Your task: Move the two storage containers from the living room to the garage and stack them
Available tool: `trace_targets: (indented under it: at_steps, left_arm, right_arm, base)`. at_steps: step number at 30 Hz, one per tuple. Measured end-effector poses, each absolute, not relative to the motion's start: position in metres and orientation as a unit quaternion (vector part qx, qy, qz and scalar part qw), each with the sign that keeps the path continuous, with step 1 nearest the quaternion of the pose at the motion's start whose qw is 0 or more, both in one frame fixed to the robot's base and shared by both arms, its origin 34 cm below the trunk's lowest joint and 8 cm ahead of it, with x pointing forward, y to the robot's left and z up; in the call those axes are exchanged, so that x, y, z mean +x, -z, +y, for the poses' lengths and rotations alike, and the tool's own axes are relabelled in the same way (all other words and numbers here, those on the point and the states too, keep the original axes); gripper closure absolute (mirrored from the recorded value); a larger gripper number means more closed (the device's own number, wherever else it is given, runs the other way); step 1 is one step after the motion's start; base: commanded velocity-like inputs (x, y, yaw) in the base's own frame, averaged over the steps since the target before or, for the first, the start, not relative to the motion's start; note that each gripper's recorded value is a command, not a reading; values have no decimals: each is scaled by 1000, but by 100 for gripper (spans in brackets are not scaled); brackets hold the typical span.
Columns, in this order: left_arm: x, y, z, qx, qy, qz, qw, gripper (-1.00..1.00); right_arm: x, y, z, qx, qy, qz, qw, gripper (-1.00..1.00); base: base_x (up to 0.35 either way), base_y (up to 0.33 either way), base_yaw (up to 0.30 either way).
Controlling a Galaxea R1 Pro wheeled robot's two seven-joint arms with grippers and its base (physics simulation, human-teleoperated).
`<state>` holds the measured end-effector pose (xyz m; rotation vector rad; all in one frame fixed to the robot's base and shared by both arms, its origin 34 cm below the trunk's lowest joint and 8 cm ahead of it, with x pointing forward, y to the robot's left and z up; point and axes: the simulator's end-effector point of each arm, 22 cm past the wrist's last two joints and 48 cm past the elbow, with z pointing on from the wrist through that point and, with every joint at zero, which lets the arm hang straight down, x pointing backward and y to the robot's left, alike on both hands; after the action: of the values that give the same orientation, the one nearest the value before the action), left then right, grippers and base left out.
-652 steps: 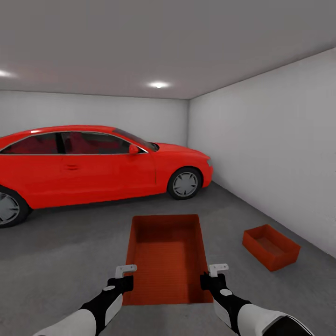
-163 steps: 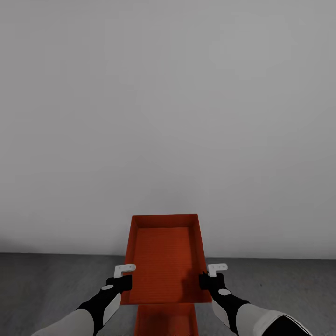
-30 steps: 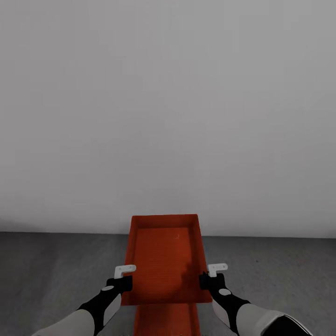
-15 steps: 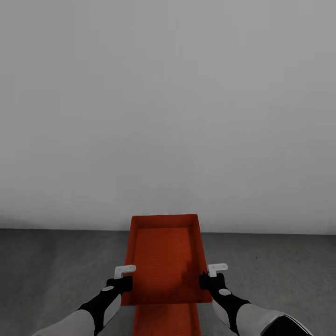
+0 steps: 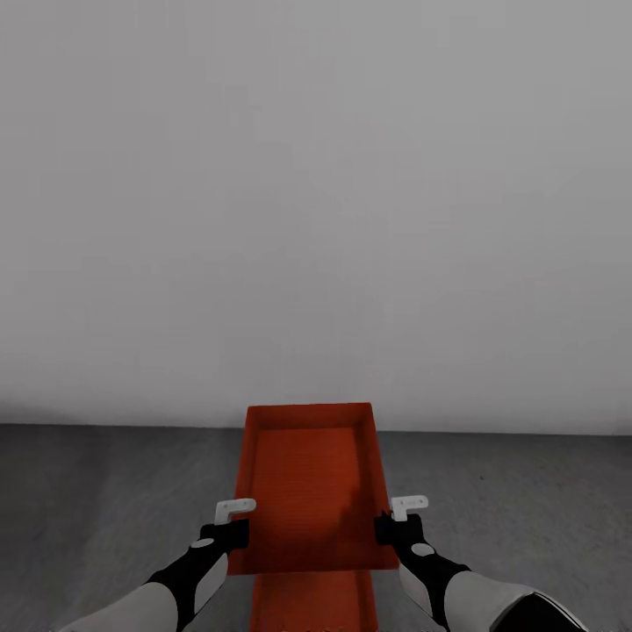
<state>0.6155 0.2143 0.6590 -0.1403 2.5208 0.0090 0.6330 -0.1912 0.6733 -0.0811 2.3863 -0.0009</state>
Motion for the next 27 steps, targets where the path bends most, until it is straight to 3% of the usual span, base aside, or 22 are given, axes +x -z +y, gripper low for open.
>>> trace_targets:
  at_steps: [27]
  left_arm:
    - [603,-638,214,-53,-5,958,283,100]
  right_arm:
    - [621,-652,-191,-32,0,937,348,100]
  base:
    - [0,0,0]
